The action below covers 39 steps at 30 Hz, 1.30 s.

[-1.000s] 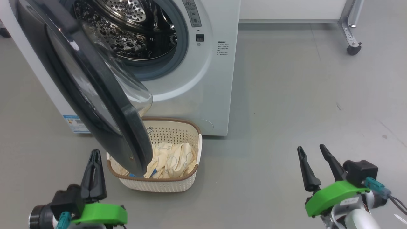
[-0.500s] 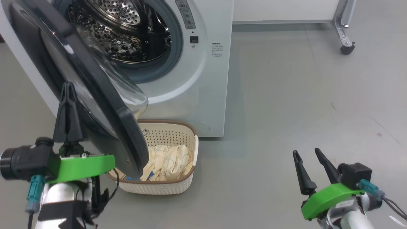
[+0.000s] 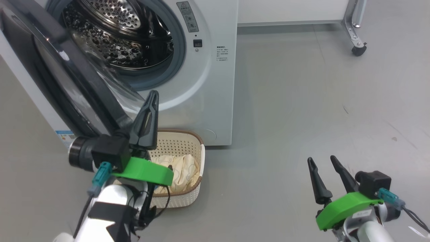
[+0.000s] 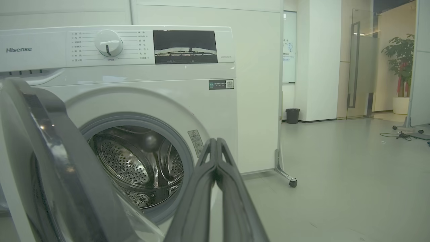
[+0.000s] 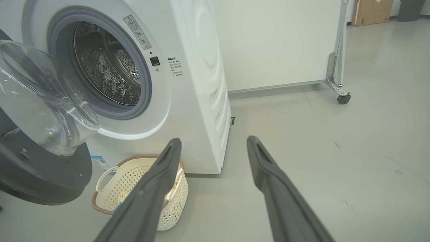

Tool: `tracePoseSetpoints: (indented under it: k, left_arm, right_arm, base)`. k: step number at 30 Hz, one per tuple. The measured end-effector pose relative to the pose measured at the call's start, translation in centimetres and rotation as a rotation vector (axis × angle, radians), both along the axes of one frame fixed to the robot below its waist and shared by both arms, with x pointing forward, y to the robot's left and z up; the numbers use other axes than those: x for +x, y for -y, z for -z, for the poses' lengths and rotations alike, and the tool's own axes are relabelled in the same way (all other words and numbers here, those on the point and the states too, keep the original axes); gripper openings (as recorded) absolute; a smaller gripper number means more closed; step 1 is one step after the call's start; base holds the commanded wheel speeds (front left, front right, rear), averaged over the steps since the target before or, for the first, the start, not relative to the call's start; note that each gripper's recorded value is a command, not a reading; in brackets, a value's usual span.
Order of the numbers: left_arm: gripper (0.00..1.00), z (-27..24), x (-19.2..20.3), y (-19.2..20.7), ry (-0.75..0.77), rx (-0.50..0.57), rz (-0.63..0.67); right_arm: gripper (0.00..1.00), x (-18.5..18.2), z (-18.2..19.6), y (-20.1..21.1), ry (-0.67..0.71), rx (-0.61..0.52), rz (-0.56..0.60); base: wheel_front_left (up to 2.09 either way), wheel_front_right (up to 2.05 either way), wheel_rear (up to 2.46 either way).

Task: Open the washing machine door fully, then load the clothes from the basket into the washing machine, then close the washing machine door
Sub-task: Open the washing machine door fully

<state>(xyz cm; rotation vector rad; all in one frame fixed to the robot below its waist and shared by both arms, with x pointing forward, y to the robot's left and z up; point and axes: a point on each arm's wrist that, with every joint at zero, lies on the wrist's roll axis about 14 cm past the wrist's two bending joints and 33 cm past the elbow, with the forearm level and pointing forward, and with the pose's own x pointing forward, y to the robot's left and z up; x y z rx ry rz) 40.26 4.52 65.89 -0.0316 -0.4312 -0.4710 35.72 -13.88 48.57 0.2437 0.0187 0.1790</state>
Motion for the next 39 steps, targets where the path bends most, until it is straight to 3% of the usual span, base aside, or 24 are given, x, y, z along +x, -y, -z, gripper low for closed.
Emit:
tracePoseSetpoints:
  k: [8, 19, 39]
  left_arm:
    - [0.0, 4.9, 0.4, 2.5, -0.169, 0.069, 0.066]
    - [0.0, 10.5, 1.4, 2.1, -0.343, 0.122, 0.047]
    - [0.0, 13.2, 2.9, -0.8, -0.406, 0.106, -0.048]
  right_arm:
    - [1.0, 0.1, 0.1, 0.5, 0.001, 0.001, 0.017]
    - [1.0, -0.1, 0.3, 0.8, -0.006, 0.013, 0.036]
    - [1.0, 0.3, 1.0, 0.0, -0.023, 0.013, 0.016]
  base:
    - [0.0, 0.0, 0.0]
    - [0.0, 0.0, 0.0]
    - [0.0, 0.0, 0.0]
